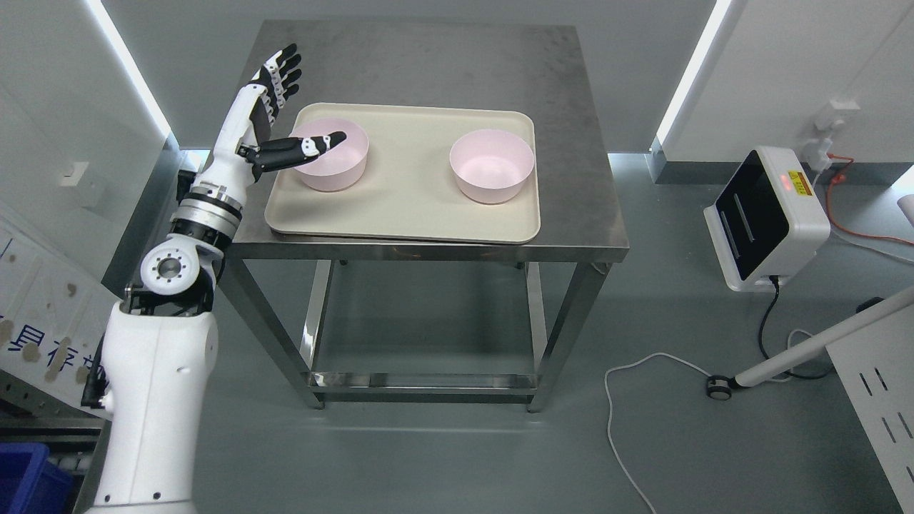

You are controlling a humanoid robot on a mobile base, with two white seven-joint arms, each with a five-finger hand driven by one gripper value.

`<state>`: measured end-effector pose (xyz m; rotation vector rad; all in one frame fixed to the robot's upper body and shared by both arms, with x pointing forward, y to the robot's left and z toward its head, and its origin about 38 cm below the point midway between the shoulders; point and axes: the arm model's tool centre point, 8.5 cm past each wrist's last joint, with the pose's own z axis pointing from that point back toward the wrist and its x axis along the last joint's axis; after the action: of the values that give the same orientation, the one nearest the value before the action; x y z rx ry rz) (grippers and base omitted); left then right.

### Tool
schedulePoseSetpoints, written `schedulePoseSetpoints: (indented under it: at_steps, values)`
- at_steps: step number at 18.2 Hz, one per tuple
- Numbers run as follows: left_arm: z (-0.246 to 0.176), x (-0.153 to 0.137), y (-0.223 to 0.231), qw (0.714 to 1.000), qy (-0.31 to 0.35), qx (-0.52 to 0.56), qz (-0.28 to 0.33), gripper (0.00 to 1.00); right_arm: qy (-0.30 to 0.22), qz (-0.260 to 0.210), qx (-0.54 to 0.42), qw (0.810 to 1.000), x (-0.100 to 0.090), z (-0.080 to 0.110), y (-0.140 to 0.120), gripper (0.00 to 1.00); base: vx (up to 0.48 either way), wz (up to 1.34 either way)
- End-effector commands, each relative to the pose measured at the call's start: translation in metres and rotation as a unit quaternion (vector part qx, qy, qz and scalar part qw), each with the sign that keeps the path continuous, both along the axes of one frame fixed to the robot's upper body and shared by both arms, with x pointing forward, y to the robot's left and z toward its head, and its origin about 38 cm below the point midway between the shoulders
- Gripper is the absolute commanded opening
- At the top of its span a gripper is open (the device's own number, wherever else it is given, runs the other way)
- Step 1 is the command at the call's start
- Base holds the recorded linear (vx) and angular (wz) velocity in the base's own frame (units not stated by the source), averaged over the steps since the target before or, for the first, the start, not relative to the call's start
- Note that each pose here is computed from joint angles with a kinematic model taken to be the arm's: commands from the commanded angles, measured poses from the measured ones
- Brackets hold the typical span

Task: Stack pink IKEA bowls on left shelf middle
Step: 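Reach the left hand toward the pink bowl farther from the table edge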

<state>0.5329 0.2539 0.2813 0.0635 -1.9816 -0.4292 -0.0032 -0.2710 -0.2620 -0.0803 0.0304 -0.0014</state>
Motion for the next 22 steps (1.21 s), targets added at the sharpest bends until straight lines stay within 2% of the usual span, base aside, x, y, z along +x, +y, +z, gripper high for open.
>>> schedulePoseSetpoints:
  at_steps: [1, 4, 8, 15, 20, 22]
  values:
    - [-0.016, 0.055, -0.041, 0.991, 0.087, 0.099, -0.025, 0.98, 0.0, -0.006, -0.009, 1.0, -0.008, 0.001, -0.011, 1.0, 0.0, 0.0]
    - [-0.022, 0.065, -0.034, 0.987, 0.117, 0.107, -0.02, 0.95, -0.001, -0.005, -0.009, 1.0, -0.007, 0.001, -0.011, 1.0, 0.0, 0.0]
    - [-0.039, 0.069, -0.017, 0.974, 0.192, 0.119, -0.008, 0.93, 0.0, -0.005, -0.009, 1.0, -0.008, 0.001, -0.011, 1.0, 0.0, 0.0]
    - [-0.026, 0.064, 0.064, 0.974, 0.191, 0.105, 0.061, 0.93, 0.0, -0.006, -0.009, 1.0, -0.008, 0.001, -0.011, 1.0, 0.0, 0.0]
    - [-0.041, 0.06, 0.067, 0.965, 0.206, 0.148, 0.066, 0.93, 0.0, -0.006, -0.009, 1.0, -0.008, 0.001, -0.011, 1.0, 0.0, 0.0]
    - [-0.042, 0.061, 0.063, 0.965, 0.205, 0.149, 0.061, 0.88, -0.001, -0.005, -0.009, 1.0, -0.007, 0.001, -0.011, 1.0, 0.0, 0.0]
